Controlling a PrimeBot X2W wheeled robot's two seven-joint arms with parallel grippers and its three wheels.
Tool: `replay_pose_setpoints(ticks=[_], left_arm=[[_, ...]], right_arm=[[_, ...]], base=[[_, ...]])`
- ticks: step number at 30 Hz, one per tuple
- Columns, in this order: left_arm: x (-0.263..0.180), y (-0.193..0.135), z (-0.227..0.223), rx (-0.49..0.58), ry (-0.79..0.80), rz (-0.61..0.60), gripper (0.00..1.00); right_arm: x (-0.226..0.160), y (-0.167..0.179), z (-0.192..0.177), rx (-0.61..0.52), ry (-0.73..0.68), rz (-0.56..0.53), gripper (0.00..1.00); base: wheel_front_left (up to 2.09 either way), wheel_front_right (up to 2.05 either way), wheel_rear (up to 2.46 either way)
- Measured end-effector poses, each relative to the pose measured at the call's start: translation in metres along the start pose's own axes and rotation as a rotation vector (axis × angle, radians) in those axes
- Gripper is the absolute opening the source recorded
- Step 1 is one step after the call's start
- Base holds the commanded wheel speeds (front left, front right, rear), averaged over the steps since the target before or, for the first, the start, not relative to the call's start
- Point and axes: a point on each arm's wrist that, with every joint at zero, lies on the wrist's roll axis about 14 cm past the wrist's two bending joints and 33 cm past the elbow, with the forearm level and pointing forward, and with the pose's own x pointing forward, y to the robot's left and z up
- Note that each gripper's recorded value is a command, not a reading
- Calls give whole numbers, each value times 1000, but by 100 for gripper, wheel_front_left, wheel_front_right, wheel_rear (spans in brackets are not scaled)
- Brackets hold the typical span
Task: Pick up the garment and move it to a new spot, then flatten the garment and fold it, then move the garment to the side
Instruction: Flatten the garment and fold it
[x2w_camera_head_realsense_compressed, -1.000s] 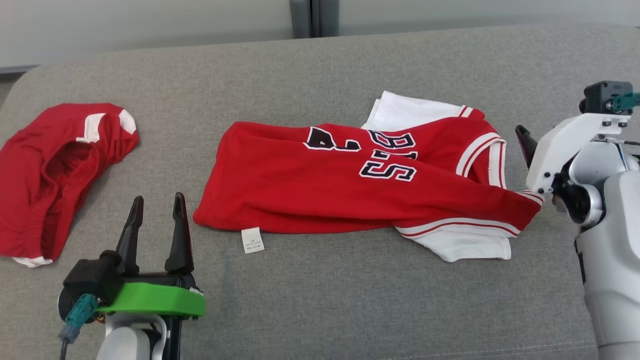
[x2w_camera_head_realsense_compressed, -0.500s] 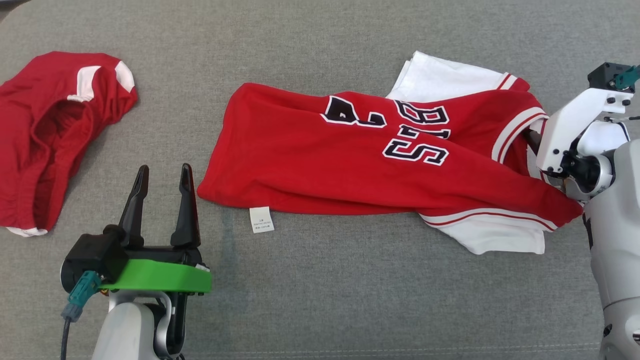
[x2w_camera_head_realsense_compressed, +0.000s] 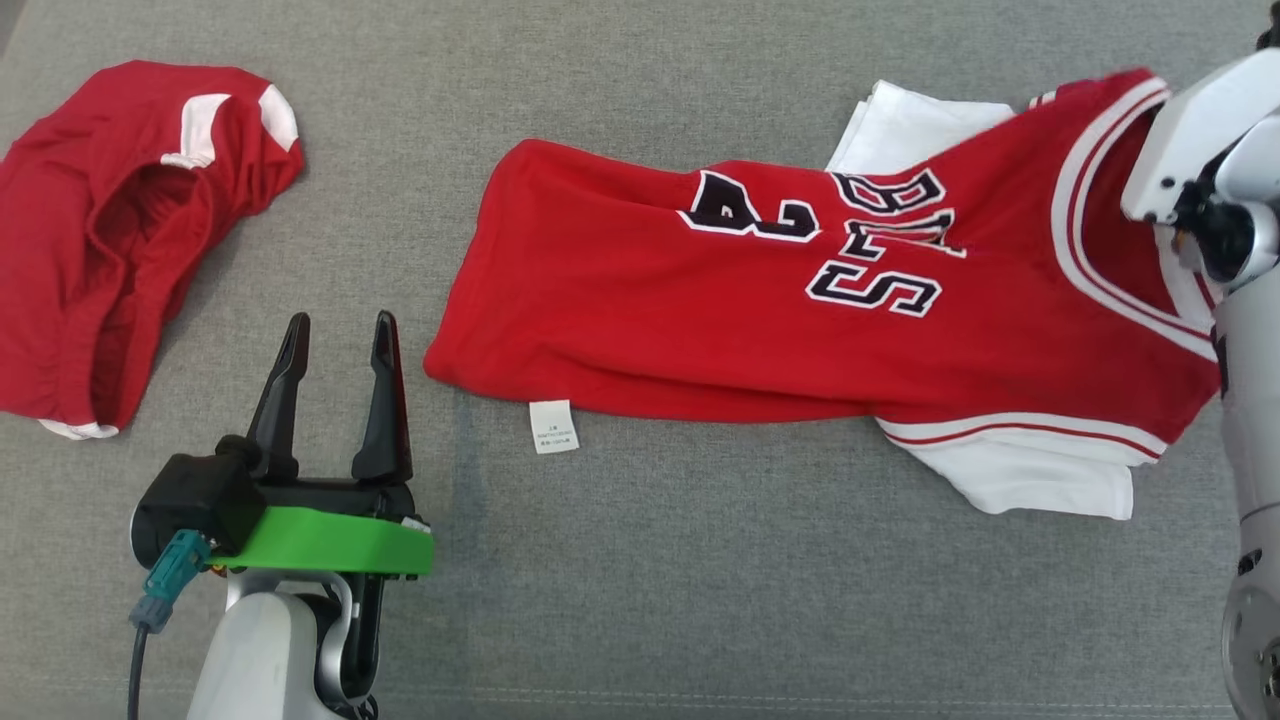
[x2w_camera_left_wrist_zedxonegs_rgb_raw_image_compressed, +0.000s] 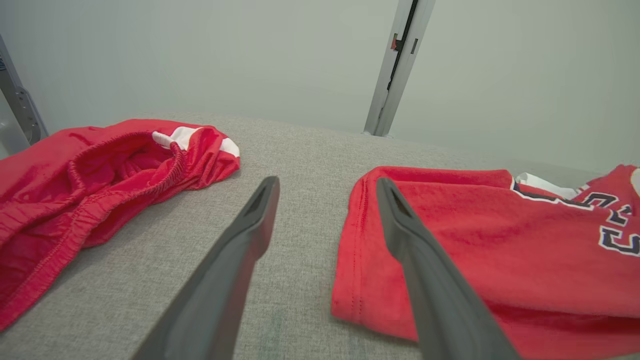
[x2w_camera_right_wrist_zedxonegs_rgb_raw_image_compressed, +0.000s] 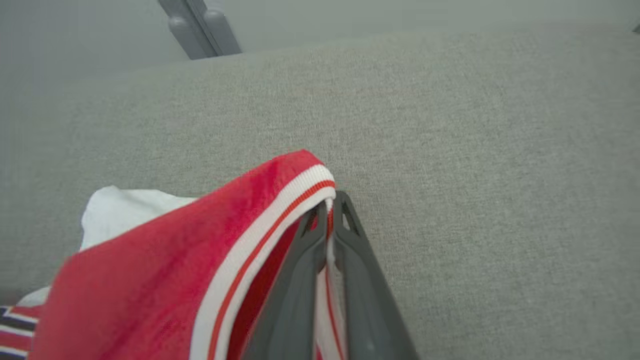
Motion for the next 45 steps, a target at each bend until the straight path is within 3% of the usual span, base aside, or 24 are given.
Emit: replay_pose_setpoints(ticks=[4, 11, 12, 13, 21, 26, 35, 45], left_arm=[[-1, 2, 0, 1, 2, 6, 100], [-2, 10, 0, 1, 3, 27, 100], [-2, 11, 0, 1, 4, 30, 100], [-2, 13, -1, 2, 5, 34, 100], [-2, 21, -4, 6, 15, 59, 100], [-1, 23, 2, 8, -2, 64, 100], [-11, 22, 14, 3, -30, 76, 100], [-25, 12, 22, 3, -44, 59, 100]], right_arm=[[4, 8, 45, 10, -147, 10, 0], [12, 25, 93, -7, -347, 31, 0], [14, 27, 96, -12, -360, 34, 37], [17, 30, 95, -18, -364, 37, 100], [35, 28, 58, -80, -249, 24, 100], [19, 10, 56, -136, -295, -12, 100], [-40, 13, 61, -182, -546, 26, 100], [-121, 18, 21, -179, -687, 70, 100]], base=[[0, 0, 0], [0, 0, 0], [0, 0, 0], [0, 0, 0], [0, 0, 0], [0, 0, 0], [0, 0, 0], [0, 0, 0]])
